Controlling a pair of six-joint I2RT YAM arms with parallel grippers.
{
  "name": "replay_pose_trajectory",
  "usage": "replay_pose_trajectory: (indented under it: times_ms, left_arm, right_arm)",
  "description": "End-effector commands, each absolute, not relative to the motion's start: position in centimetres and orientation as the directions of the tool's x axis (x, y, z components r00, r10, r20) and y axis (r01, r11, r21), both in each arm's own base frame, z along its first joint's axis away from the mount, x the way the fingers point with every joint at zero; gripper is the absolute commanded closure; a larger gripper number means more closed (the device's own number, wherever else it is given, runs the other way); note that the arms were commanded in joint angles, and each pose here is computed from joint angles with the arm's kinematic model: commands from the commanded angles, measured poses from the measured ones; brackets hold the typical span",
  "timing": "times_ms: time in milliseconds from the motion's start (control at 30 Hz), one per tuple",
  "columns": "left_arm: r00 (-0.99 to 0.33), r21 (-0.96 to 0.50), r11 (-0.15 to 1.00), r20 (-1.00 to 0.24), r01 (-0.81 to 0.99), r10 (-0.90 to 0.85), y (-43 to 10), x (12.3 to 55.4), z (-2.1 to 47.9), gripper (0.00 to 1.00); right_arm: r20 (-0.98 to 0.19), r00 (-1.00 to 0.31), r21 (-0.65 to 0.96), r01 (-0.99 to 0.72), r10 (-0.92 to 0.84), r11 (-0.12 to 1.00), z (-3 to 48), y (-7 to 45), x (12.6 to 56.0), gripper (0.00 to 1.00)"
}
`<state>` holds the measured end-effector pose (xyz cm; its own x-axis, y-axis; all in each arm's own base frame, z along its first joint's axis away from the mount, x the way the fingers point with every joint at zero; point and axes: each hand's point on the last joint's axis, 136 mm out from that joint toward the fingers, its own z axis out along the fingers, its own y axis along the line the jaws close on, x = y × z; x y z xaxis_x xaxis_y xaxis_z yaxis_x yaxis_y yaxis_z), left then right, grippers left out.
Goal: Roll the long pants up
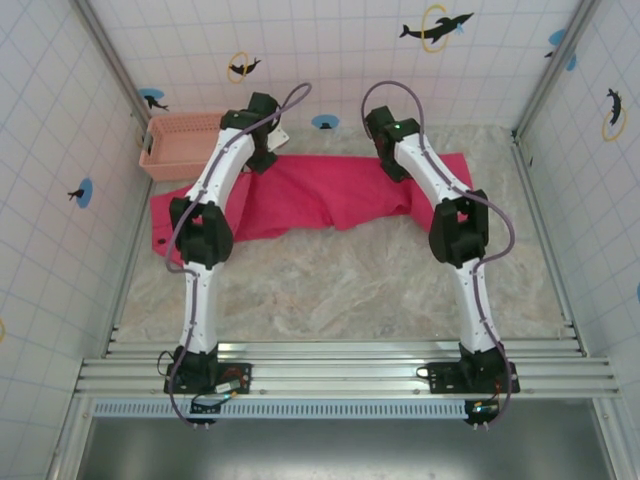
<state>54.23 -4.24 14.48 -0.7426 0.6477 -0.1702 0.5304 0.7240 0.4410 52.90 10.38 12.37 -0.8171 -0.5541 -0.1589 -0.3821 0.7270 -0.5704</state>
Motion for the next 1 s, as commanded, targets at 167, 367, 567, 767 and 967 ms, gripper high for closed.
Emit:
replay_pose_trajectory:
  times_ms: [167, 367, 567, 767, 967]
  left_arm:
    - [-0.776, 0.462, 0.698, -0.032, 0.547, 0.63, -0.5, 54.9, 9.6, 1.0]
    - [-0.79, 0.483, 0.69, 0.004, 0.539, 0.614, 0.3, 55.2, 7.9, 0.72]
    - [-0.804, 0.504, 0.698, -0.01, 0.509, 0.594, 0.8, 55.7, 7.6, 0.05]
    - [-0.819, 0.498, 0.719, -0.033, 0.484, 0.573, 0.8, 55.7, 7.8, 0.03]
    - [-0.823, 0.486, 0.751, -0.106, 0.448, 0.559, 0.3, 54.5, 10.6, 0.03]
  right_arm:
    - [-0.154, -0.871, -0.579, -0.303, -0.466, 0.757, 9.4, 6.3, 56.3, 0.51]
    - [-0.336, -0.901, -0.445, -0.104, -0.274, 0.89, 12.6, 3.4, 56.8, 0.37]
    - [-0.372, -0.923, -0.193, -0.021, -0.093, 0.981, 13.6, 0.7, 53.0, 0.37]
    - [-0.362, -0.914, 0.092, 0.159, 0.182, 0.983, 12.2, 0.4, 46.9, 0.38]
    - [-0.304, -0.829, 0.347, 0.362, 0.469, 0.865, 8.0, 2.8, 42.9, 0.4]
